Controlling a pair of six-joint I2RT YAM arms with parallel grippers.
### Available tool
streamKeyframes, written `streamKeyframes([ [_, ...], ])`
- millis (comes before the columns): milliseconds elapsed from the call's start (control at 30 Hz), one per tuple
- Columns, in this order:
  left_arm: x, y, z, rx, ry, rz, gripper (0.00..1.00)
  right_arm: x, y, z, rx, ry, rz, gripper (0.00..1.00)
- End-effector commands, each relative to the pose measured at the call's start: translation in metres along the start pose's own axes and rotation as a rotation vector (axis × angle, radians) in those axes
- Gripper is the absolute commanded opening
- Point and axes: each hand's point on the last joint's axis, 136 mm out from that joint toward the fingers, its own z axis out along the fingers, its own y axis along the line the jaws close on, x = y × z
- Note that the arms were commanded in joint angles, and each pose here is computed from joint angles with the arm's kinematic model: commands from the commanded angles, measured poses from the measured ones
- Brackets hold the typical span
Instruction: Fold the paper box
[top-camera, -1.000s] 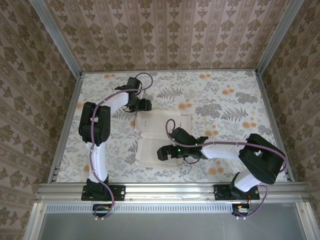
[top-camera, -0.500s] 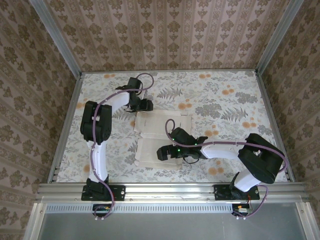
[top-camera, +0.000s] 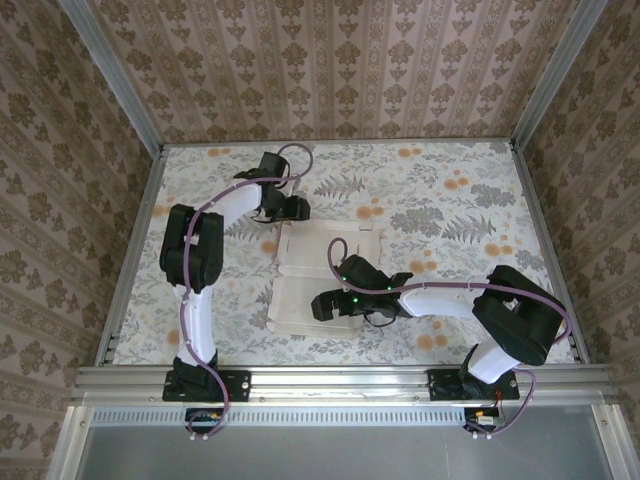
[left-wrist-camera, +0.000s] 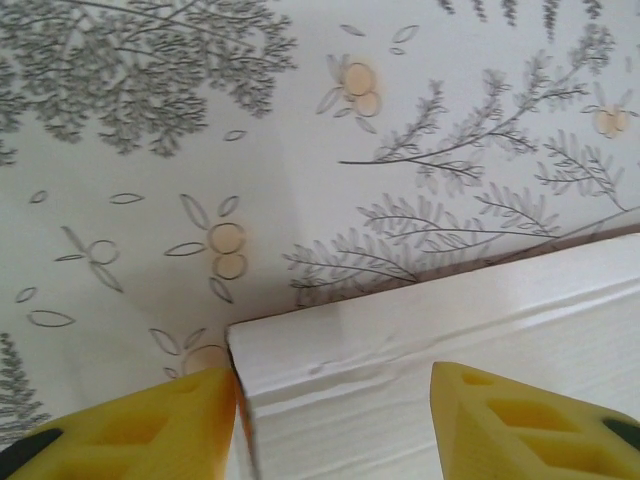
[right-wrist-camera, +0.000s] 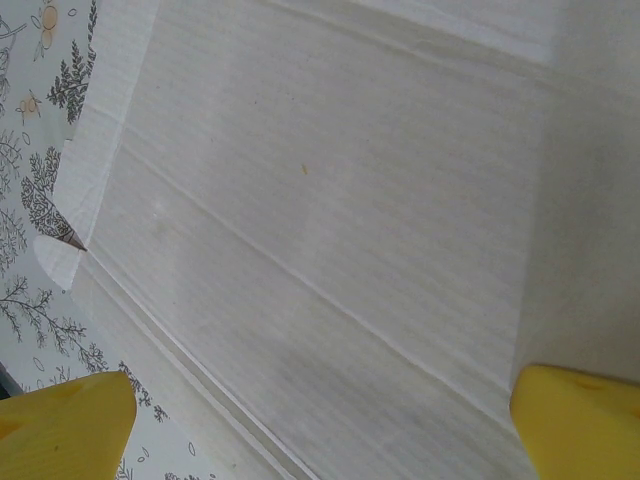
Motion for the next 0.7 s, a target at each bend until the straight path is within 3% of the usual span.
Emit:
streamKeyframes([
  [0, -0.011, -0.018, -0.015, 0.022, -0.024, 0.046, 0.53, 0.041, -0.028, 0.013, 0.093, 0.139, 0.027, 1.00],
  [467, 0.002, -0.020, 0.019, -0.006, 0.078, 0.056, 0.52, 0.043, -0.032, 0.014, 0.108, 0.141, 0.028, 1.00],
  [667, -0.003, -0.009, 0.006, -0.088, 0.033, 0.067, 0.55, 0.045, -0.033, 0.016, 0.108, 0.148, 0.028, 1.00],
])
